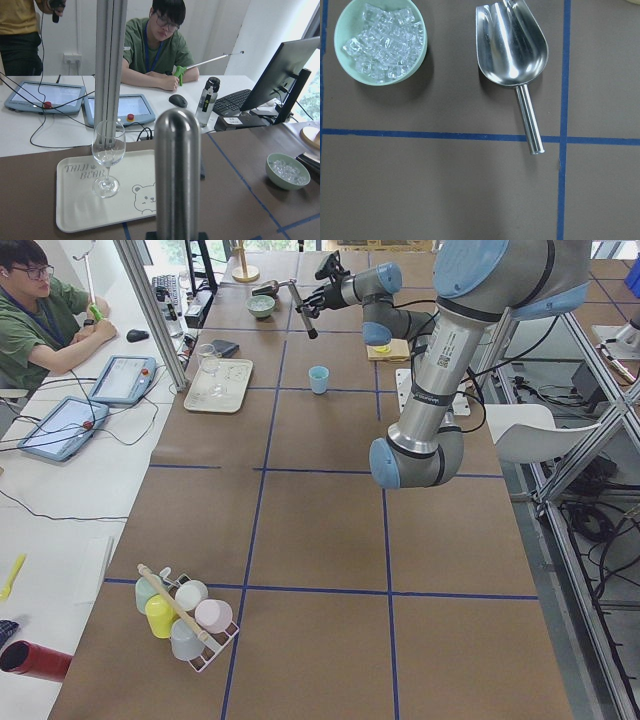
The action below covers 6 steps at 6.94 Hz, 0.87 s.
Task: Squeeze lemon into cup
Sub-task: 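Lift the muddler upright with the left gripper and carry it over the cup, then press the muddler down into the cup onto the lemon slice with the left gripper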
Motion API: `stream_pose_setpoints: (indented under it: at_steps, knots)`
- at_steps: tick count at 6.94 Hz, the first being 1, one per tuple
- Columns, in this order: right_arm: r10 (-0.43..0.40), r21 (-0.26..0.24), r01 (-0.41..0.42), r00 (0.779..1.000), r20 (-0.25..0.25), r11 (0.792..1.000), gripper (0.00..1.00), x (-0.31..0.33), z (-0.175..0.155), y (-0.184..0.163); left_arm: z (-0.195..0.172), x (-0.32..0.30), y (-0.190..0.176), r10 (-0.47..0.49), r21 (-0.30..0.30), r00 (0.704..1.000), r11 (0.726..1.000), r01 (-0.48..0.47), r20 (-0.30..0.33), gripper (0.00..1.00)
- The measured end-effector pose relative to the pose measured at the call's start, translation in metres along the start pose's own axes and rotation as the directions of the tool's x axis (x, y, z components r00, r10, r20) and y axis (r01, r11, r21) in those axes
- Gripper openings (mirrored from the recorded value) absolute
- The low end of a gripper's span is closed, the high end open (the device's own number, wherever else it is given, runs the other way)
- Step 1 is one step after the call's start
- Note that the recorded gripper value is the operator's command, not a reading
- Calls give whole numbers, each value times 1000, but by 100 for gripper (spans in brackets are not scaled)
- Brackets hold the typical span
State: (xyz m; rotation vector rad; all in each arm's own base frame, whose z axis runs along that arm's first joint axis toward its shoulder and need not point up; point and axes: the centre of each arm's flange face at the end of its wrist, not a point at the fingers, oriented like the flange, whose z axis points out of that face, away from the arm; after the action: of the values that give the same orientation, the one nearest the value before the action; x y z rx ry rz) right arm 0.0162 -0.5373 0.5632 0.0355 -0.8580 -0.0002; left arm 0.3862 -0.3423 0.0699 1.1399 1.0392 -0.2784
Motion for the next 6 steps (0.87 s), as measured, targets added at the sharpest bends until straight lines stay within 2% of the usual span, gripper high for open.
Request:
stream_pose_setpoints:
  at_steps: [1,3,5,6]
  knots:
    - [2,0,-2,1000,0,1000,100,1,0,1,-6,13,24,-7,80,999,997,3,47,0]
    - [6,0,-6,1000,1,1000,100,3,0,1,0,27,82,-25,174,995,985,8,95,0]
    - [7,0,-7,1000,4,1000,100,3,0,2,15,26,131,2,197,992,980,-26,124,0]
    - [7,0,-7,1000,4,1000,100,3,0,2,17,28,138,41,193,991,979,-65,128,0]
